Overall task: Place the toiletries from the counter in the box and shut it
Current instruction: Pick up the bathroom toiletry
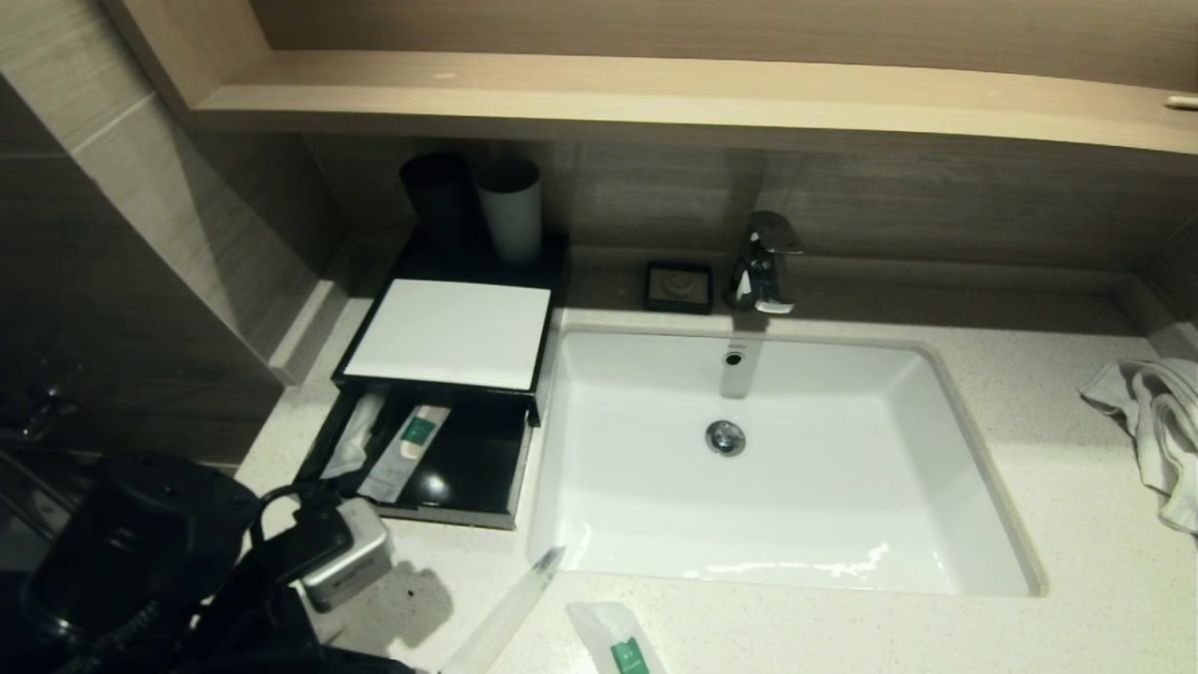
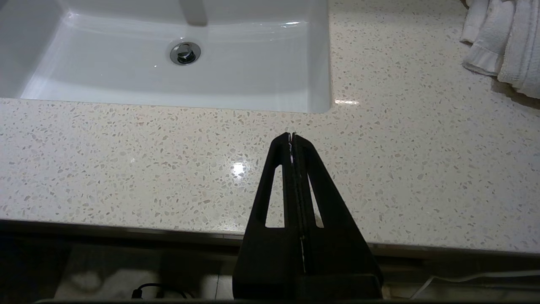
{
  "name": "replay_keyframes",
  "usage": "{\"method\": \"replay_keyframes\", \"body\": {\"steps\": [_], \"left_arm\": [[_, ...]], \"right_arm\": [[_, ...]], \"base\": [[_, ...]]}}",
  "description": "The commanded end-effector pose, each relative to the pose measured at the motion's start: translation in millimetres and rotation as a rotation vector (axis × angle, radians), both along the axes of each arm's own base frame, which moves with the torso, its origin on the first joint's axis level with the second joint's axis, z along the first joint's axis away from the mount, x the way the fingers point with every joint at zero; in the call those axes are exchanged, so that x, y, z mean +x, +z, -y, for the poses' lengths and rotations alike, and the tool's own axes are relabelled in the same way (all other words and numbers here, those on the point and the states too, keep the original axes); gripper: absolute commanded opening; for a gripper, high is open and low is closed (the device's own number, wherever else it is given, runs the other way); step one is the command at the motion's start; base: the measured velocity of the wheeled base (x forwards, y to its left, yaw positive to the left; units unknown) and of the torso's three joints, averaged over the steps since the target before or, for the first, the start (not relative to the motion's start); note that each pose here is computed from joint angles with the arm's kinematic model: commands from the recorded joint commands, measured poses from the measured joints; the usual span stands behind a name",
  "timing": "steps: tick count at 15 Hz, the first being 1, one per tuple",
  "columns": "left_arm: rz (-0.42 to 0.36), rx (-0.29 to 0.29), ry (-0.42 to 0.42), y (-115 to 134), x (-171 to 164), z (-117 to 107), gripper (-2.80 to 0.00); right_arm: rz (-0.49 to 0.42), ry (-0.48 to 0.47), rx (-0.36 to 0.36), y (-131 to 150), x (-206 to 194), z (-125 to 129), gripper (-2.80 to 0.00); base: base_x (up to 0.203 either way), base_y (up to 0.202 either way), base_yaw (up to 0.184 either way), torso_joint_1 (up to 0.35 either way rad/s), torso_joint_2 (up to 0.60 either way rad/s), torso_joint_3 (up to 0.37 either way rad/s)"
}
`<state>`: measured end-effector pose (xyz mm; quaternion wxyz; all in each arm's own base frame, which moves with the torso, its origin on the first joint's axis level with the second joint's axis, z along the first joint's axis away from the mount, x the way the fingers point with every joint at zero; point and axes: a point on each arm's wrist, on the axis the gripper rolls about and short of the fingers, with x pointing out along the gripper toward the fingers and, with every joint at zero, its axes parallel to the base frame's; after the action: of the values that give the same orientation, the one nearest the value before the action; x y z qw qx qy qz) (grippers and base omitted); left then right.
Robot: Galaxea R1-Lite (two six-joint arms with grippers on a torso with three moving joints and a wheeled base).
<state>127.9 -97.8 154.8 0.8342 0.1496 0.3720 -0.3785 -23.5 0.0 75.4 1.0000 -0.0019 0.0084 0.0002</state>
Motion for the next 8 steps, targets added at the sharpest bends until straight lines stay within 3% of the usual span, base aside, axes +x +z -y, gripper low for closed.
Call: {"method": "replay_keyframes", "body": {"steps": [1, 8], "left_arm": [[0.011, 0.021, -0.004, -0.6, 0.0, 2.8, -2.8], [0.036, 0.008, 0.002, 11.6, 11.8, 11.5, -2.8]], "right_arm": [[0.0, 0.0, -0.001, 0.0, 0.0, 0.0, -2.8], [0.0, 0.001, -0.001, 0.0, 0.0, 0.0, -2.8]], "base": [[0.0, 0.0, 0.0, 0.0, 0.0, 0.0], [0.0, 0.0, 0.0, 0.0, 0.0, 0.0]]}}
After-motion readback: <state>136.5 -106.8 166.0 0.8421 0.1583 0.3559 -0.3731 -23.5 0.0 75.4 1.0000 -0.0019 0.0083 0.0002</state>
